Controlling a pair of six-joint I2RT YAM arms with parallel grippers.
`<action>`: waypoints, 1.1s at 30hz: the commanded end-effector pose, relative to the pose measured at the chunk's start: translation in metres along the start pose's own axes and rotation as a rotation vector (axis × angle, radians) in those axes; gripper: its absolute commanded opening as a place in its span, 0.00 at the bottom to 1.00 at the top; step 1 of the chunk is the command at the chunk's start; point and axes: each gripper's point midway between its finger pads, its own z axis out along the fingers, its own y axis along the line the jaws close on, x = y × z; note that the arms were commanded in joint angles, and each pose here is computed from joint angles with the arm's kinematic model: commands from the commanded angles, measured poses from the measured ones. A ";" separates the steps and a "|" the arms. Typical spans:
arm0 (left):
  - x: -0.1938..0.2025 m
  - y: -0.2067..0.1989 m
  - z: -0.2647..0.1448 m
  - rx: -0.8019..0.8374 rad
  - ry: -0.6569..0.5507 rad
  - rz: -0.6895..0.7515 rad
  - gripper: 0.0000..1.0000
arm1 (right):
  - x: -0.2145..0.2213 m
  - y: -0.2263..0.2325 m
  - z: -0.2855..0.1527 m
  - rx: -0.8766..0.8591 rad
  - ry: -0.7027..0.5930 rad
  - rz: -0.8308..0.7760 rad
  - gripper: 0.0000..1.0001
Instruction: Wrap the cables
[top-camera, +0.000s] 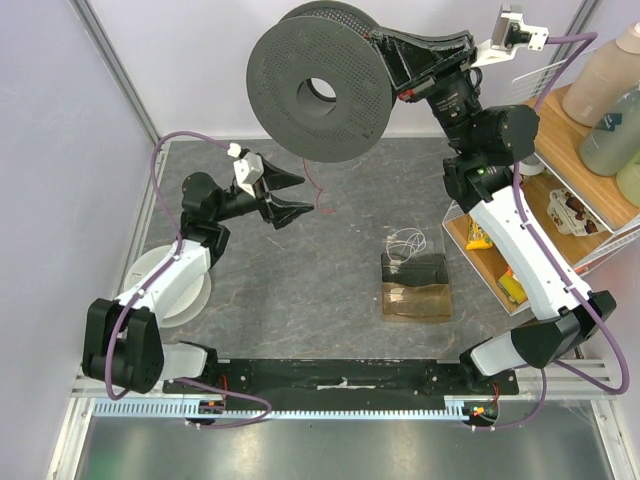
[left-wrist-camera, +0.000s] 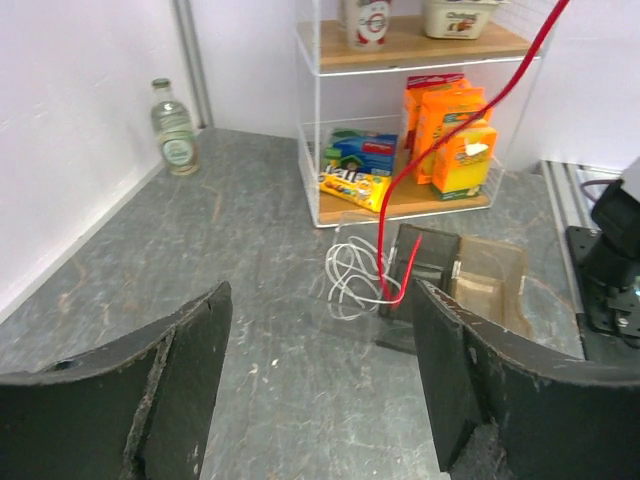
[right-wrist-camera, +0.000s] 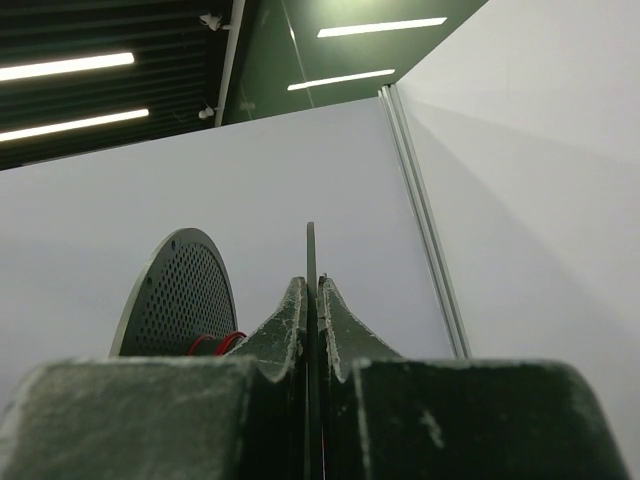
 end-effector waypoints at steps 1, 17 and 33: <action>-0.023 -0.015 0.014 0.089 -0.043 0.037 0.76 | -0.043 0.033 0.007 -0.060 -0.119 -0.016 0.00; -0.018 -0.047 0.023 0.019 -0.040 -0.237 0.02 | -0.011 -0.040 -0.005 0.374 -0.115 -0.201 0.00; -0.036 -0.130 0.043 0.077 0.125 -0.207 0.02 | 0.108 -0.092 -0.060 0.581 0.217 -0.836 0.00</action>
